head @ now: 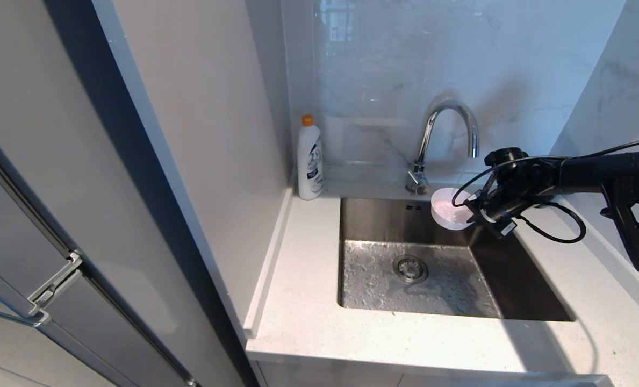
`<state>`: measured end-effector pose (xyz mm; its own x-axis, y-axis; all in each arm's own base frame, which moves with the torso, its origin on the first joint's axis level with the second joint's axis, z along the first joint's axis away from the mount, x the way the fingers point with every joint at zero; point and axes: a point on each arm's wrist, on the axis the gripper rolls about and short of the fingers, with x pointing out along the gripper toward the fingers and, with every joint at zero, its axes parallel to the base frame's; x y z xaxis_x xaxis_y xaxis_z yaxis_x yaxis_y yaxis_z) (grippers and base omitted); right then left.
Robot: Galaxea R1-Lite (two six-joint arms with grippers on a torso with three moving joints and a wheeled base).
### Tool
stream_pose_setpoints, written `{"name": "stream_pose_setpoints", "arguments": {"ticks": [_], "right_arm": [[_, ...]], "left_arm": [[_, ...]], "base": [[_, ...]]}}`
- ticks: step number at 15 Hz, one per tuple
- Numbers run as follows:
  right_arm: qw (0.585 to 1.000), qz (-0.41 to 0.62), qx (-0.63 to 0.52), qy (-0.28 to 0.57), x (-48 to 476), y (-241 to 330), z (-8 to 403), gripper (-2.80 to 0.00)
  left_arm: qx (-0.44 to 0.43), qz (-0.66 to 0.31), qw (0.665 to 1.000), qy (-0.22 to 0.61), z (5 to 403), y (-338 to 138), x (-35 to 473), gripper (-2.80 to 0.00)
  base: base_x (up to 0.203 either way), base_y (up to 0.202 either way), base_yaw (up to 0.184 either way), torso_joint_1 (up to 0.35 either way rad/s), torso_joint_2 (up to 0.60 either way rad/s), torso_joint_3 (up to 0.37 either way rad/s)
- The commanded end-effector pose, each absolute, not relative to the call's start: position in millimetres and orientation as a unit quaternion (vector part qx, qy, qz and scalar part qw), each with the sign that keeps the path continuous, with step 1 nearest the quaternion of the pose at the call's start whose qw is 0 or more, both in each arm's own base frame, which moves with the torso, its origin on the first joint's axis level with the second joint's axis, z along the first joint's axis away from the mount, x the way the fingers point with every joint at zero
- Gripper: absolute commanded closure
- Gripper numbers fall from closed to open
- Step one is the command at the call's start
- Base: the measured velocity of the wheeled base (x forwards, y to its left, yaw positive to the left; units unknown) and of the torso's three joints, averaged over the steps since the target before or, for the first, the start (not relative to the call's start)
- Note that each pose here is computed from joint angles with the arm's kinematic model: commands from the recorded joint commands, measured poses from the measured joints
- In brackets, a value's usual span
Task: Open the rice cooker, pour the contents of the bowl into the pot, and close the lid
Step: Fill a bowl with water from the tap
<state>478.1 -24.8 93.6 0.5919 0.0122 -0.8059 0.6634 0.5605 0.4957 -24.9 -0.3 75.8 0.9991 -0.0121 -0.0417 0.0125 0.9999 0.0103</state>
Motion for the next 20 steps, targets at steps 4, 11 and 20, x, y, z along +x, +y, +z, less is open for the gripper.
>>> {"name": "stream_pose_setpoints", "arguments": {"ticks": [4,11,20], "right_arm": [[0.783,-0.211,0.421,0.406,478.3,-24.8,88.9,0.0],[0.782,-0.213,0.42,0.409,478.5,-25.1,85.5,0.0],[0.781,-0.214,0.42,0.409,478.0,-25.5,85.4,0.0]], "left_arm": [[0.005,-0.006,1.0,0.021,75.8,-0.3,-24.8,0.0],[0.005,-0.005,1.0,0.021,75.8,-0.3,-24.8,0.0],[0.005,-0.005,1.0,0.022,75.6,-0.3,-24.8,0.0]], "base": [[0.0,0.0,0.0,0.0,0.0,0.0],[0.0,0.0,0.0,0.0,0.0,0.0],[0.0,0.0,0.0,0.0,0.0,0.0]]}}
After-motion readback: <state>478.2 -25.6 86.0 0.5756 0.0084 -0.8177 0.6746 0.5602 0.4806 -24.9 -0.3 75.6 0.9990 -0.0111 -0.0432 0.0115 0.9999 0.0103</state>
